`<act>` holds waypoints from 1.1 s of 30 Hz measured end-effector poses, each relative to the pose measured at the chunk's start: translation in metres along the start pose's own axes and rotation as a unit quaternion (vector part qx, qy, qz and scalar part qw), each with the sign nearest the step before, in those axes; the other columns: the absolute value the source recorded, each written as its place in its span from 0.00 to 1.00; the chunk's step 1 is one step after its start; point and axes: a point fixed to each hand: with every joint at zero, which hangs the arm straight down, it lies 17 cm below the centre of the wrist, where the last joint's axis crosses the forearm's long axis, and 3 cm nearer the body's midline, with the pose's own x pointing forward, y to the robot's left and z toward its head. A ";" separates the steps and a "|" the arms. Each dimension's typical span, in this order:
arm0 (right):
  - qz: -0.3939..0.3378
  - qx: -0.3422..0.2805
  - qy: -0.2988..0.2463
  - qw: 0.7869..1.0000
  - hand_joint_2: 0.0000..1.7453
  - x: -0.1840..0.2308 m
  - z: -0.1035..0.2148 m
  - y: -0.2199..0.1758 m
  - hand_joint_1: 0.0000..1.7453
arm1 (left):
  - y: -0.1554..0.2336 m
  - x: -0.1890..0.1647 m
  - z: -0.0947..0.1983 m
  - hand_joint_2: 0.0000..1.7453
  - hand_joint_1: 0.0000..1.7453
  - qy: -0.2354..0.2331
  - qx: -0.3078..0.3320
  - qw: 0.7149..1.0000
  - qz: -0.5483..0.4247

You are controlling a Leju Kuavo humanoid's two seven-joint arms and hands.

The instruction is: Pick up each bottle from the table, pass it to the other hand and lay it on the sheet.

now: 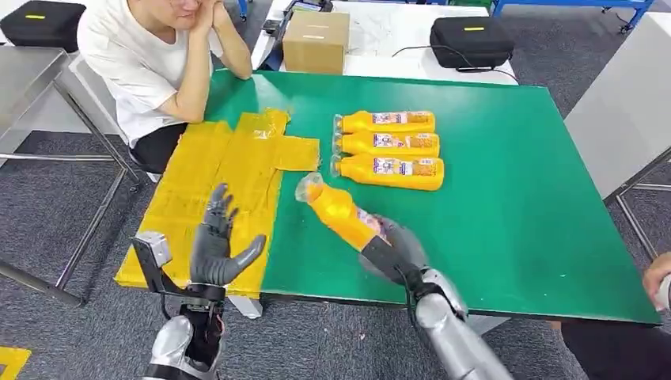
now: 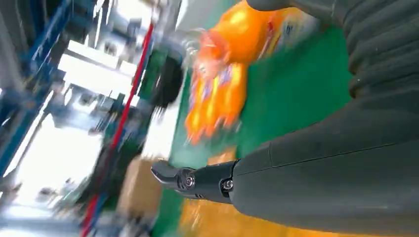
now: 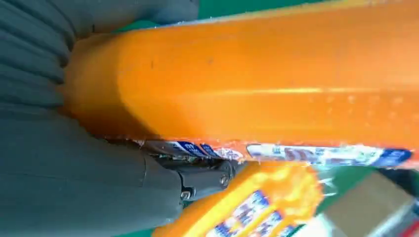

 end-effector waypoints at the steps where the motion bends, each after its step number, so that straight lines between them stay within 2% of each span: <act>1: -0.011 -0.016 -0.012 1.000 1.00 0.011 0.000 -0.004 1.00 | -0.009 -0.005 0.002 1.00 0.00 0.010 -0.018 1.000 0.009; 7: -0.043 -0.063 -0.047 0.996 1.00 0.045 -0.007 -0.028 1.00 | -0.048 -0.032 0.018 1.00 0.00 0.050 -0.103 0.993 -0.009; 15: -0.046 -0.069 -0.066 0.994 1.00 0.063 -0.011 -0.027 1.00 | -0.056 -0.050 0.025 1.00 0.00 0.085 -0.117 0.989 -0.009; 18: -0.034 -0.064 -0.091 0.993 1.00 0.080 -0.012 -0.019 0.90 | -0.059 -0.056 0.026 1.00 0.00 0.102 -0.116 0.988 0.006; 21: -0.027 -0.053 -0.108 0.992 1.00 0.098 -0.015 -0.004 0.93 | -0.065 -0.058 0.023 1.00 0.00 0.105 -0.123 0.987 0.009; 23: -0.008 -0.055 -0.118 0.991 1.00 0.108 -0.017 0.002 1.00 | -0.066 -0.060 0.022 1.00 0.00 0.108 -0.116 0.987 0.011; 26: 0.017 -0.056 -0.142 0.988 1.00 0.132 -0.017 0.019 1.00 | -0.065 -0.059 0.018 1.00 0.00 0.105 -0.094 0.990 0.026; 29: -0.005 -0.062 -0.157 0.986 1.00 0.151 -0.014 0.029 1.00 | -0.055 -0.051 0.007 1.00 0.00 0.086 -0.051 0.995 0.022; 33: -0.020 -0.066 -0.172 0.983 1.00 0.169 -0.012 0.034 1.00 | -0.052 -0.043 0.000 1.00 0.00 0.071 -0.032 0.997 0.023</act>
